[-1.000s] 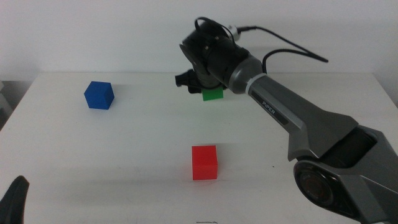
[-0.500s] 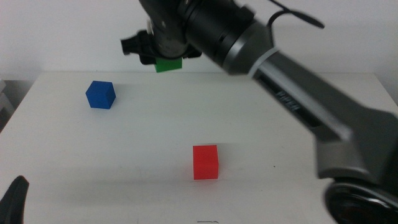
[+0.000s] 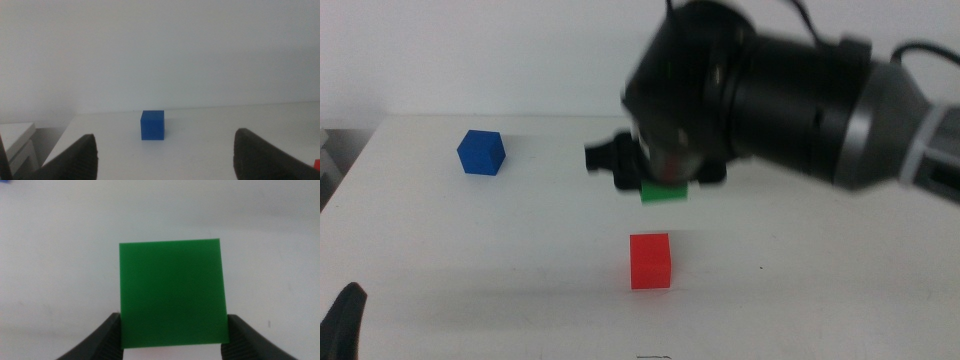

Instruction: Stack red cubes first, then green, then blue cubes in a specific spot.

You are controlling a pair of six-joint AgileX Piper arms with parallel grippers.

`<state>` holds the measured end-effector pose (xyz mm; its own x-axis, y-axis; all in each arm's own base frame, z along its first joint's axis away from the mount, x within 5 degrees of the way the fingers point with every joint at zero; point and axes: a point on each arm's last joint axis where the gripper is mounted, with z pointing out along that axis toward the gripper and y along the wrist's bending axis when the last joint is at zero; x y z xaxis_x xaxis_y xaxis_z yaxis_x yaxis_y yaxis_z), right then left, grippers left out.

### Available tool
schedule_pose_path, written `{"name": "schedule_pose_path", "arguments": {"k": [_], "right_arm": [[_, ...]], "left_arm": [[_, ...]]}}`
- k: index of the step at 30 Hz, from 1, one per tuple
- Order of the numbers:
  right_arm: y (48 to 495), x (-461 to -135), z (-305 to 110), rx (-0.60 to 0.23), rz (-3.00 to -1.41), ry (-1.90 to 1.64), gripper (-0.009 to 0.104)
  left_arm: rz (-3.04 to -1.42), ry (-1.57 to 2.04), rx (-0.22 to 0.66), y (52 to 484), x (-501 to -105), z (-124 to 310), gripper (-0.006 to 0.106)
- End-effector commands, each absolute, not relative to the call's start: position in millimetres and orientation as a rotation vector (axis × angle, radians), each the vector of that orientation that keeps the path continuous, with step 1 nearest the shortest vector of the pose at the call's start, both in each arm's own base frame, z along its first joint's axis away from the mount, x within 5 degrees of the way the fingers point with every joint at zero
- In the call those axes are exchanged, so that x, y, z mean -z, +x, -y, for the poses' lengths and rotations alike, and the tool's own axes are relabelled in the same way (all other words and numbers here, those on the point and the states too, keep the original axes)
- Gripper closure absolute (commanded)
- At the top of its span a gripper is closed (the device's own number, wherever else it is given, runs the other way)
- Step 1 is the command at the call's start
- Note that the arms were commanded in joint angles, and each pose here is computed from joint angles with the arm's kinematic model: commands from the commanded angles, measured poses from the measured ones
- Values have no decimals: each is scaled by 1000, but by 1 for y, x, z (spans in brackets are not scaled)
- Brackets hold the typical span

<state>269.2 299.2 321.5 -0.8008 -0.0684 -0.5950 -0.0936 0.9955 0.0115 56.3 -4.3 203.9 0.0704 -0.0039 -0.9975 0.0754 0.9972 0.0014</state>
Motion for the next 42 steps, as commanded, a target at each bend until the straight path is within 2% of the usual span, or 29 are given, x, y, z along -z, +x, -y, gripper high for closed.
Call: {"name": "schedule_pose_path", "arguments": {"k": [1, 8, 22, 27, 42], "right_arm": [[257, -338, -292, -115, -2407, -49, 96], [252, -318, -307, -140, -2420, 73, 96], [258, -286, -317, -58, -2495, -7, 96], [261, -280, -319, -63, -2492, -18, 96], [270, -262, -321, -6, -2508, -7, 96]], "left_arm": [[-1391, 38, 80, 53, -214, 4, 8], [-1391, 38, 80, 53, -214, 4, 8], [-1391, 38, 80, 53, -214, 4, 8], [-1391, 38, 80, 53, -214, 4, 8], [-1391, 38, 80, 53, -214, 4, 8]]}}
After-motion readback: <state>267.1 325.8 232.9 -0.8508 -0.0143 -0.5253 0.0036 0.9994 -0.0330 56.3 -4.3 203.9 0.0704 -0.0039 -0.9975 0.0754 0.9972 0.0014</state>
